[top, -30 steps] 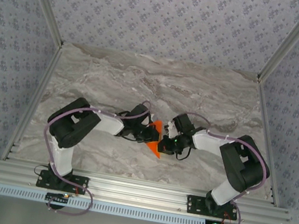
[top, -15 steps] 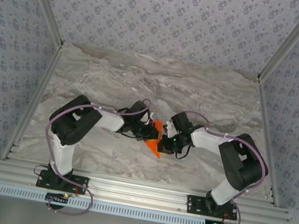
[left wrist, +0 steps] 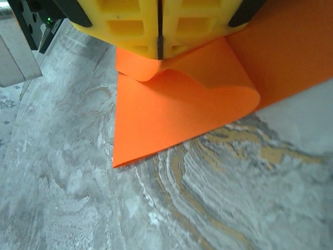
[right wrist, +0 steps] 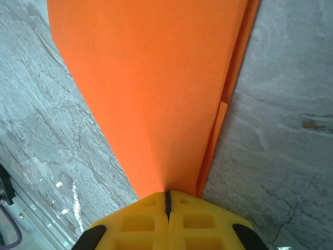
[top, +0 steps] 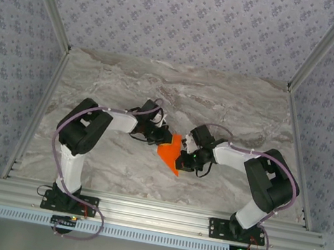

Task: Fold a paper plane with a square sheet of paper (fold left side to right side)
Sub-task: Fourth fold the wing at the center of the table.

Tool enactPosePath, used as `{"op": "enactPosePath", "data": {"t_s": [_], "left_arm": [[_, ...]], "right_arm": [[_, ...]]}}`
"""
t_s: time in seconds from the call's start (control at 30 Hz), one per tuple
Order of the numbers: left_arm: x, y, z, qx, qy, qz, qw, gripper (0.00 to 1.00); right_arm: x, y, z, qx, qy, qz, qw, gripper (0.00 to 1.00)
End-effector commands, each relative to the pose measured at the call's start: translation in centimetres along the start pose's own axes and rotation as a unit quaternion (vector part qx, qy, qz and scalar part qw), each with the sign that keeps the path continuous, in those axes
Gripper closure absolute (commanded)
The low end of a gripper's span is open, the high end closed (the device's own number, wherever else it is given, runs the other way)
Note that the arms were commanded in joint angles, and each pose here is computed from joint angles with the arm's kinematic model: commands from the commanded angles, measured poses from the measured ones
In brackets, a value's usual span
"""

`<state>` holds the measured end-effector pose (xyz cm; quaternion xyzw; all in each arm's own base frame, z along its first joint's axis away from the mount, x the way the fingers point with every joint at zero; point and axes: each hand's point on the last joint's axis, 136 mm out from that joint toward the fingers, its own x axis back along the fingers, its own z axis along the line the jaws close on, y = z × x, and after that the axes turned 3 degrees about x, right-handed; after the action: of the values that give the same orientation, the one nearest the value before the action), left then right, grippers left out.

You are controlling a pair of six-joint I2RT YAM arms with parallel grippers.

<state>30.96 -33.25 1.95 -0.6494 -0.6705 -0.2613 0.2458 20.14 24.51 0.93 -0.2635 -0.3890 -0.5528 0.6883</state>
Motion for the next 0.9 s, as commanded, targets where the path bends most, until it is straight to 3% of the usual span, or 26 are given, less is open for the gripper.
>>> {"op": "enactPosePath", "data": {"t_s": [0.0, 0.33, 0.47, 0.67, 0.87], "left_arm": [[1.4, 5.4, 5.4, 0.006, 0.080, -0.078, 0.994, 0.92], [3.2, 9.5, 6.8, 0.019, 0.084, -0.092, 0.992, 0.92], [5.3, 10.1, 5.1, 0.005, 0.067, -0.110, 0.992, 0.92], [9.8, 8.4, 0.8, -0.028, 0.035, -0.151, 0.987, 0.91], [7.8, 3.7, -2.8, -0.065, 0.002, -0.111, 0.992, 0.90]], "right_arm": [[-0.7, -7.5, -7.2, -0.062, -0.149, 0.112, 0.981, 1.00], [-0.5, -7.8, -7.2, -0.062, -0.153, 0.114, 0.980, 1.00], [-0.6, -7.2, -6.8, -0.060, -0.145, 0.107, 0.982, 1.00], [-0.4, -6.4, -6.4, -0.055, -0.141, 0.096, 0.984, 1.00], [-0.3, -6.1, -6.4, -0.057, -0.143, 0.090, 0.984, 1.00]]}}
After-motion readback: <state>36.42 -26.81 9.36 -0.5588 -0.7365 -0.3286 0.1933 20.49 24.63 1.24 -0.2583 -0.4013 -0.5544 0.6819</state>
